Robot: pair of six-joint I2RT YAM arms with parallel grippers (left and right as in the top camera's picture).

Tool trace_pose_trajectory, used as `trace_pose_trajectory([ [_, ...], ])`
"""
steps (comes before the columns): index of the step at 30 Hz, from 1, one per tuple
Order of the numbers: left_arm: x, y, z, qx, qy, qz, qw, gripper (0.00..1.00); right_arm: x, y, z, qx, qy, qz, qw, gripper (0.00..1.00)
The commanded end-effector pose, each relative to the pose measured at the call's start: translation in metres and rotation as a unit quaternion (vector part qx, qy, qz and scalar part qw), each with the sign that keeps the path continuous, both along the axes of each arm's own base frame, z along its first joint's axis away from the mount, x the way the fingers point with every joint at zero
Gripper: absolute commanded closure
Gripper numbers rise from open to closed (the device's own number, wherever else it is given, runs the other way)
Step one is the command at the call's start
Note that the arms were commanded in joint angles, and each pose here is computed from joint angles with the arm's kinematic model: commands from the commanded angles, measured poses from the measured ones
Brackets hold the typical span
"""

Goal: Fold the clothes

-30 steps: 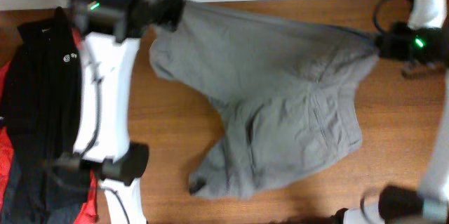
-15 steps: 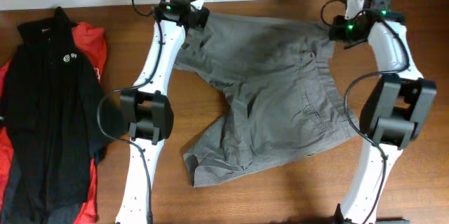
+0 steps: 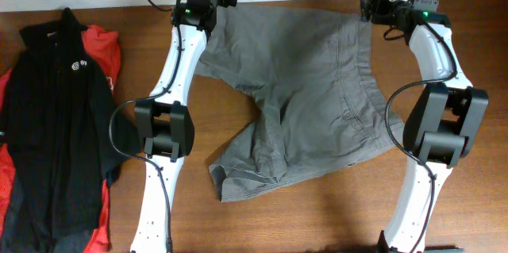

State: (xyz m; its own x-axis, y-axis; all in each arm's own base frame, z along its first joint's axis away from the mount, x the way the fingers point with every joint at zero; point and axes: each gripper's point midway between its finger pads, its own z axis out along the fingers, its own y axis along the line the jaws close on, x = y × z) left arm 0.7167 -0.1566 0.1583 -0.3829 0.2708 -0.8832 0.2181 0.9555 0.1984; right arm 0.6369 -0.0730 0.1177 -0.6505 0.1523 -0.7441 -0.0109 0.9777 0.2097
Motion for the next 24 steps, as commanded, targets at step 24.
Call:
trace_pose_trajectory([
  [24, -0.287, -0.04, 0.067, 0.086, 0.396, -0.122, 0.906, 0.01, -0.267, 0.015, 0.21, -0.048, 0.15, -0.075, 0.985, 0.01],
])
